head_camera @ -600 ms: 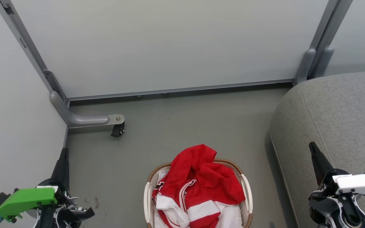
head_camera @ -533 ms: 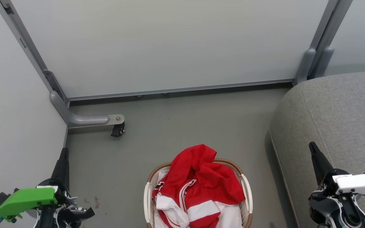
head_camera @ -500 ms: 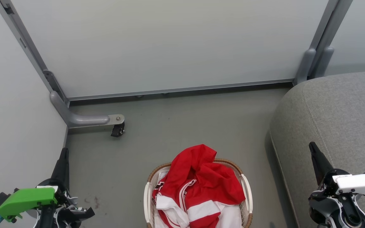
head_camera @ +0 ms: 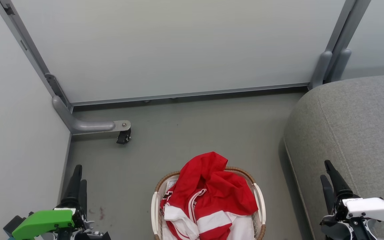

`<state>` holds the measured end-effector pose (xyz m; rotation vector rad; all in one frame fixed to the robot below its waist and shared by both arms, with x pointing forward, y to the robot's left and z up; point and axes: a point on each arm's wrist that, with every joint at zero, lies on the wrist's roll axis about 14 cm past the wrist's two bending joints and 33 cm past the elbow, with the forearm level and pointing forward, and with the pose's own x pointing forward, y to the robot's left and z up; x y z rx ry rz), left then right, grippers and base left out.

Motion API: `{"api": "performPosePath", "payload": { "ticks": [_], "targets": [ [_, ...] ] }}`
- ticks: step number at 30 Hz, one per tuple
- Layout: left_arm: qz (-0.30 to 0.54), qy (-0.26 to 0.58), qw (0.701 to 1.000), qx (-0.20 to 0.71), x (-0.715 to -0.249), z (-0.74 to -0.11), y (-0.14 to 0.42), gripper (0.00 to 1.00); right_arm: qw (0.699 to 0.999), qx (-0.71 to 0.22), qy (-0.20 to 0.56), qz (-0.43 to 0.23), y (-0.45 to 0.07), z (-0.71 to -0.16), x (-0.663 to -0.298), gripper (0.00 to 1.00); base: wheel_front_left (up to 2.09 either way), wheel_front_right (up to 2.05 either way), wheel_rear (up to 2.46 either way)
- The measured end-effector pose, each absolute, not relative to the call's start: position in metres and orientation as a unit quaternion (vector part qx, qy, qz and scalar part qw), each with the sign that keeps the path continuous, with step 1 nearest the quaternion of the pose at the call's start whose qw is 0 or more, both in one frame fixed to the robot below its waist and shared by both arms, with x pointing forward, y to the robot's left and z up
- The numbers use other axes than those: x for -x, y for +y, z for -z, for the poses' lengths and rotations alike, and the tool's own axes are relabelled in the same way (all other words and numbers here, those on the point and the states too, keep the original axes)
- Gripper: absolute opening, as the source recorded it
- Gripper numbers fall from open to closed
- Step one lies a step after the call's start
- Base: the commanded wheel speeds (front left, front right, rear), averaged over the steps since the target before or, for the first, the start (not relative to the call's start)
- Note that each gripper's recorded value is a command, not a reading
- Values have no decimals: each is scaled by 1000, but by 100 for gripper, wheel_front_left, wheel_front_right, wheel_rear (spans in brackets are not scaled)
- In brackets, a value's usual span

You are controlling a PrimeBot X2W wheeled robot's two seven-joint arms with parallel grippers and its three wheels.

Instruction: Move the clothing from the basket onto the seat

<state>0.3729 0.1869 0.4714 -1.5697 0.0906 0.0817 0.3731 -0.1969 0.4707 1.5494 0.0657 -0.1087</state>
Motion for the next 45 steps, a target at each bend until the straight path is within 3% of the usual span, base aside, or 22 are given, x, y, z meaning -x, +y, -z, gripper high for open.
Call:
{"api": "performPosePath", "payload": {
  "ticks": [15, 28, 45],
  "targets": [
    [-12, 29, 769, 639, -377, -487, 174, 100, 784, -619, 4, 55, -208, -483, -375, 100, 0, 0, 0],
    [8, 11, 844, 536, -379, -502, 170, 100, 874, -485, -23, 27, -204, -509, -379, 100, 0, 0, 0],
    [26, 1, 918, 396, -379, -510, 158, 100, 938, -346, -32, 16, -200, -515, -378, 100, 0, 0, 0]
  ]
}}
